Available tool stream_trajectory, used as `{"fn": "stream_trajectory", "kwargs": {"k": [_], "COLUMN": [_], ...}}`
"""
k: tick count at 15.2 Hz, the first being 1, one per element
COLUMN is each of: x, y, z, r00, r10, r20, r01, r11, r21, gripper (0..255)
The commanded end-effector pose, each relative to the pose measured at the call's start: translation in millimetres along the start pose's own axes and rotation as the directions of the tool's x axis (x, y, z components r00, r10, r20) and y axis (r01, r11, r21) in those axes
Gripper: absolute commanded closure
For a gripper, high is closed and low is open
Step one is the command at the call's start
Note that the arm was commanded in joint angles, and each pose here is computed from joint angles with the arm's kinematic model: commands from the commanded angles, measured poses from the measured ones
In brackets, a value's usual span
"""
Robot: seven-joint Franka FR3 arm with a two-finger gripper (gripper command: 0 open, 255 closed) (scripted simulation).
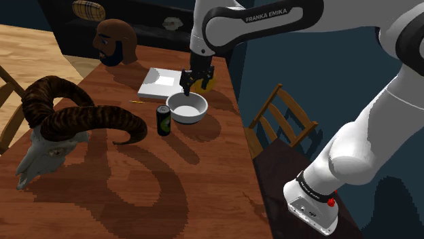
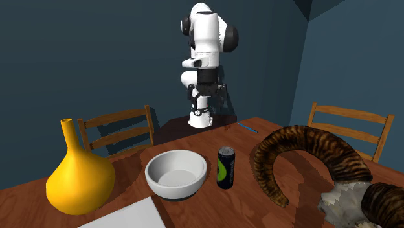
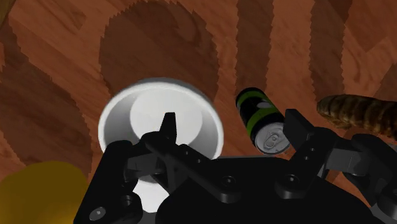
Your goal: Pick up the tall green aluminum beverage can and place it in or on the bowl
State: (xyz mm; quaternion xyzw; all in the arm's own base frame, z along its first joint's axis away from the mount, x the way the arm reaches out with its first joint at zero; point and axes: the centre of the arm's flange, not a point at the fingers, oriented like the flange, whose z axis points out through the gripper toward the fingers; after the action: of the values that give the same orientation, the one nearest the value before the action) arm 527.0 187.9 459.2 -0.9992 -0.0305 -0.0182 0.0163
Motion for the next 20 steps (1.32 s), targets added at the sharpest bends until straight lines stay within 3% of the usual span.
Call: {"fn": "stream_trajectory", "kwargs": {"k": [1,11,20], "x": [16.7,98.2,100.7], "y": [-13.8,-84.3,-86.9], "z": [16.8,100.2,144.5], "r00": [1.000,0.999,0.999], "r10": [0.000,-0.001,-0.002], "r20": [0.005,0.035,0.036], "r01": [0.000,0.002,0.002], "r11": [1.000,1.000,1.000], "r21": [-0.004,-0.023,-0.023], "gripper": [0,0,0]}}
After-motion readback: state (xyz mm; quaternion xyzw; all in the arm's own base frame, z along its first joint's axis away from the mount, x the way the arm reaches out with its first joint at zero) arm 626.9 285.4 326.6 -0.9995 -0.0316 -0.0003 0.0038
